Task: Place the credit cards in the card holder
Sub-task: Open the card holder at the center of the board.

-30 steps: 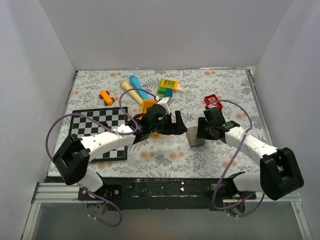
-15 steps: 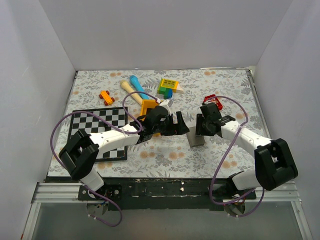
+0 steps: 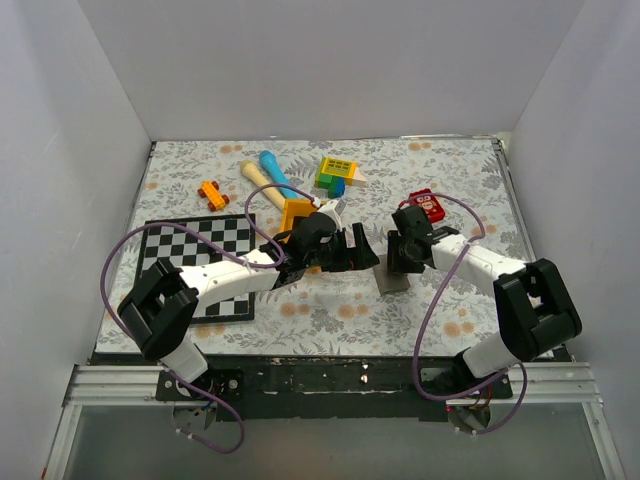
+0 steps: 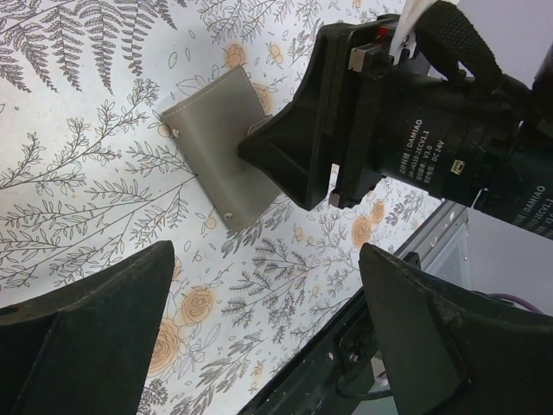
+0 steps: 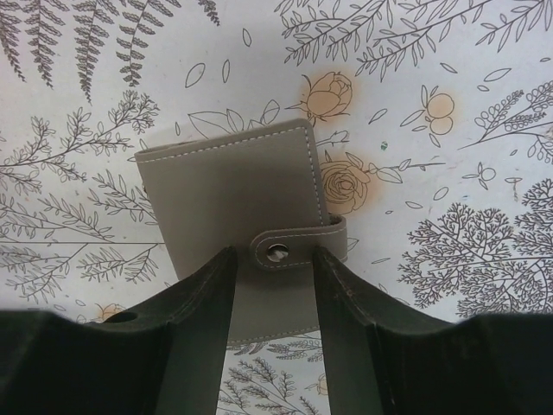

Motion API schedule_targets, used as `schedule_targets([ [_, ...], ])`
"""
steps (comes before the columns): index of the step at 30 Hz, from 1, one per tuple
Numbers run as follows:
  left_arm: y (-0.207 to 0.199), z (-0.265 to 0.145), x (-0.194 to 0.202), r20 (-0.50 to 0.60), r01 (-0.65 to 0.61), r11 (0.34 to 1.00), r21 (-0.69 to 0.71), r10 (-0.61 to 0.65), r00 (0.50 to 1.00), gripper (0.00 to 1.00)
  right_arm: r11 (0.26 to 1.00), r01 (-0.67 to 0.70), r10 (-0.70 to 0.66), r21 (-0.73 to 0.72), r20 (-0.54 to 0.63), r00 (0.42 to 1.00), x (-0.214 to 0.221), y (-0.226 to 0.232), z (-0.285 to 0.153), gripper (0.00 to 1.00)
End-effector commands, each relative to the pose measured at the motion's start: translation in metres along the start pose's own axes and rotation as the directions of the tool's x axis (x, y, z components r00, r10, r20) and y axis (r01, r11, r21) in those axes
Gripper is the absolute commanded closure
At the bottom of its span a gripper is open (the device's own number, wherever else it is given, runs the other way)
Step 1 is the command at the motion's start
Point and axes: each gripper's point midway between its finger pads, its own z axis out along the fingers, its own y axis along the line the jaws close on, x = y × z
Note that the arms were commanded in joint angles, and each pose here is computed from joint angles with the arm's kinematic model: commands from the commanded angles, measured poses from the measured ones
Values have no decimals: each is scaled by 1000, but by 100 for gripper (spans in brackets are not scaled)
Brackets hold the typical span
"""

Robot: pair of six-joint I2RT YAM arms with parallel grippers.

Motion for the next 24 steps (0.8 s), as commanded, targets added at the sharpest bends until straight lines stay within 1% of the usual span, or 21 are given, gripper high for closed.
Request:
schedule_targets([
  [1,-6,-8,-2,7,-7,1000,21,7,1000,11,1000,-1,1,7,-19,1000,-5,5,0,51],
  [4,-5,-7,-1,5,-10,1000,19,10,1000,11,1000,-5,6,18,-37,999,0,3,3,54],
  [7,-5,-6,-1,4,-10,1000,20,10,1000,10,1000,-12,13,23,-40,999,2,2,4,62],
  [8,-4,-6,0,0,-10,1000,19,10,1000,10,1000,-14,15,25,-37,999,2,1,3,64],
  [13,-3,-5,3,-6,-7,1000,19,7,1000,10,999,-18,19,38,-20,1000,1,-2,1,80],
  [16,-1,-5,3,-8,-6,1000,14,6,1000,10,999,-17,18,44,-19,1000,1,-3,1,97],
  [17,-2,-4,2,-6,-4,1000,17,4,1000,10,999,-18,18,43,-18,1000,1,-3,0,99],
  [24,4,3,7,-27,-1,1000,-10,1,1000,10,999,-31,32,17,-3,999,-1,1,-4,99],
])
